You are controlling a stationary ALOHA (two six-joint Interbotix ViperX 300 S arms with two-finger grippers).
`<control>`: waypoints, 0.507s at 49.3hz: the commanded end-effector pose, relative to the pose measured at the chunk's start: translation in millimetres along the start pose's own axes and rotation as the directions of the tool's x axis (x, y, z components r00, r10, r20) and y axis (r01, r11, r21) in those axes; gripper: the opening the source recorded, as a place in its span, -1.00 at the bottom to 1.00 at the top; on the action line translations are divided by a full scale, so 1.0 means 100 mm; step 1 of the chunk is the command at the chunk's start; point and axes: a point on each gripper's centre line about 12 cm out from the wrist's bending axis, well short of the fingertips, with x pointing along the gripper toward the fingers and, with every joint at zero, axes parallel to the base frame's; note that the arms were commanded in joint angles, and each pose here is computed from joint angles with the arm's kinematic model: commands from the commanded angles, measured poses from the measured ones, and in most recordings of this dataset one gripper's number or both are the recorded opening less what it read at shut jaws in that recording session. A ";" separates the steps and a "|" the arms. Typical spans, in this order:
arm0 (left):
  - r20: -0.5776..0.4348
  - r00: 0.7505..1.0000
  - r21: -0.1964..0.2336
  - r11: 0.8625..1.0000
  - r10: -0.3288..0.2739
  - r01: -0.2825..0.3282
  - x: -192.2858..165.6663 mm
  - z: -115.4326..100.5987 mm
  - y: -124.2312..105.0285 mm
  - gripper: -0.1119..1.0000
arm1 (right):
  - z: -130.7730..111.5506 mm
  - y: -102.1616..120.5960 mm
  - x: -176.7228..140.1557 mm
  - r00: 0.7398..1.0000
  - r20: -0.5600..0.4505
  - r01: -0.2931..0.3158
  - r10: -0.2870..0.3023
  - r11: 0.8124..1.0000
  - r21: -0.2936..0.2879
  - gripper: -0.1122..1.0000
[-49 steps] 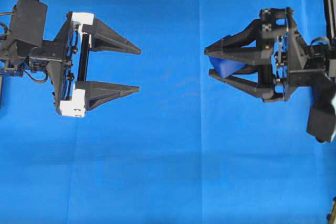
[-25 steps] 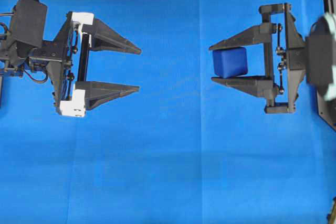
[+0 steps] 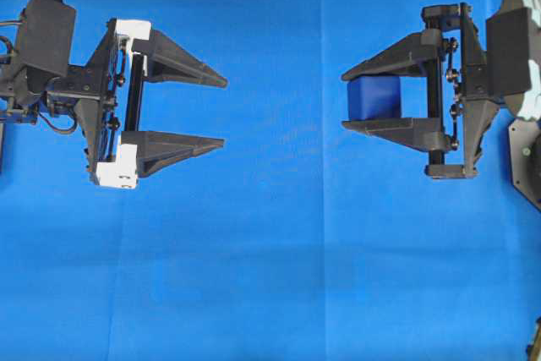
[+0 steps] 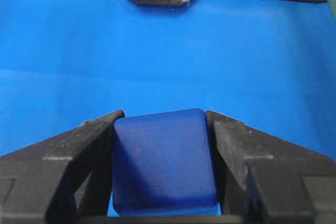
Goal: Handover the blue block to the right arm after grasping it with the left arm, then place it in the designated position.
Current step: 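Carry the cube right and rotate the right gripper downward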
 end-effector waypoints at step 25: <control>0.037 0.999 0.003 1.000 -0.003 0.003 -0.01 0.12 -0.01 0.86 | 0.08 0.01 -0.04 1.000 0.025 -0.006 0.006 1.000 0.005 0.00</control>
